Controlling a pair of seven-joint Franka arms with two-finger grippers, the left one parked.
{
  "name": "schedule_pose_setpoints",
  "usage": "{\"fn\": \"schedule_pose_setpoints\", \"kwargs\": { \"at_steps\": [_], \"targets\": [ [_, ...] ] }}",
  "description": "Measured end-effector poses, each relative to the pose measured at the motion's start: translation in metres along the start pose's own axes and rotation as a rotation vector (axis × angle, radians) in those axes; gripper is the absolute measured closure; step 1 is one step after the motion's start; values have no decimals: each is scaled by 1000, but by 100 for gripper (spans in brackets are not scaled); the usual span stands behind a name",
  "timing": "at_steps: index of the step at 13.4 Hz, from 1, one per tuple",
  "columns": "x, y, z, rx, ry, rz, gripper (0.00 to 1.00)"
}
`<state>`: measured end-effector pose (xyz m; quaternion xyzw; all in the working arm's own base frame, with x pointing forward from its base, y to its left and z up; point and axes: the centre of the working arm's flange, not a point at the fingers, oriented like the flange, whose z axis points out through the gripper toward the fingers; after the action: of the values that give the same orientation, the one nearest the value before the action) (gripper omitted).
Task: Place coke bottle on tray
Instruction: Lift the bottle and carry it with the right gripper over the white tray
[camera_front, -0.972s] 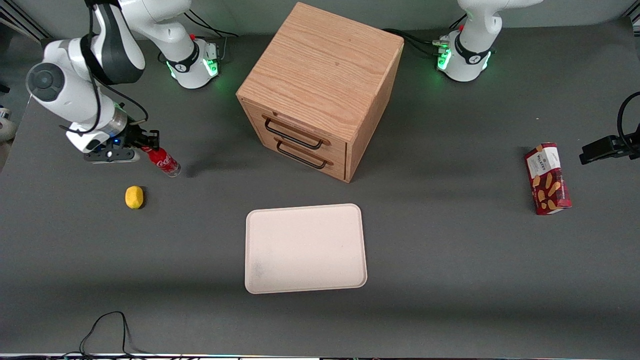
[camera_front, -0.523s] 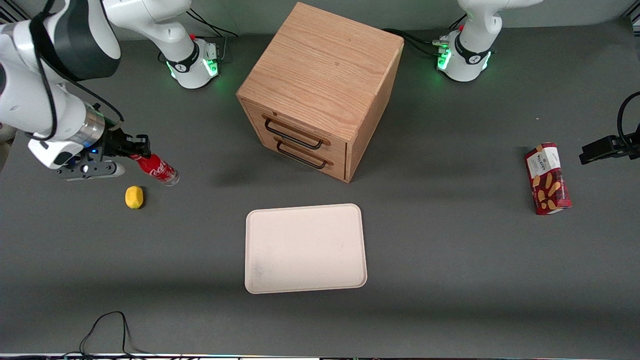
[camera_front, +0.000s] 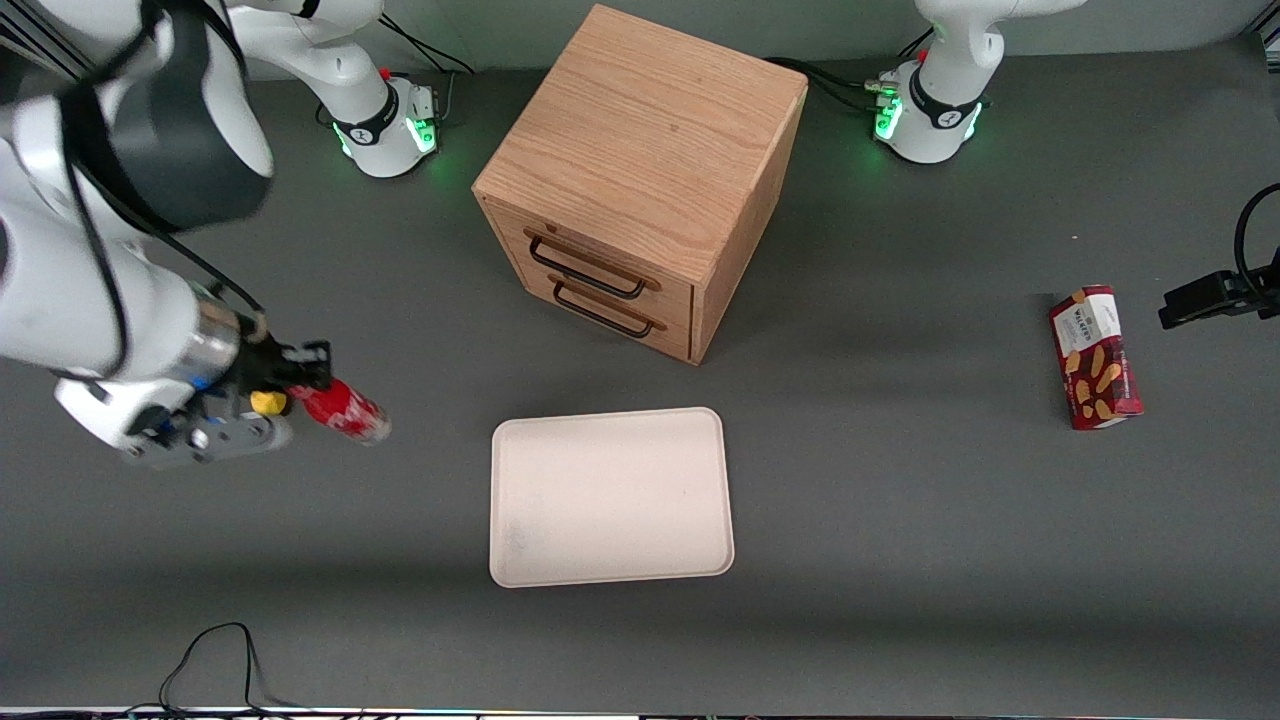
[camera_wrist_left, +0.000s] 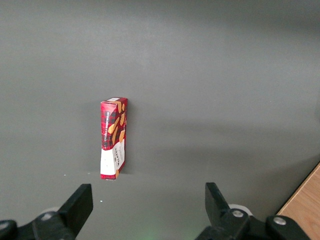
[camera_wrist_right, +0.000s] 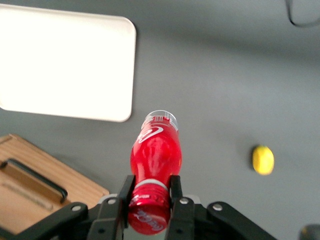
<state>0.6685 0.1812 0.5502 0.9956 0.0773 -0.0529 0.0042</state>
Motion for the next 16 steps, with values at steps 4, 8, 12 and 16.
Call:
{"fn": "schedule_pose_setpoints", "kwargs": {
  "at_steps": [4, 8, 12, 16],
  "targets": [
    [46, -28, 54, 32, 61, -41, 67],
    [82, -56, 115, 70, 124, -73, 67],
    [98, -90, 174, 80, 130, -73, 67],
    [108, -99, 210, 60, 145, -64, 67]
  ]
}}
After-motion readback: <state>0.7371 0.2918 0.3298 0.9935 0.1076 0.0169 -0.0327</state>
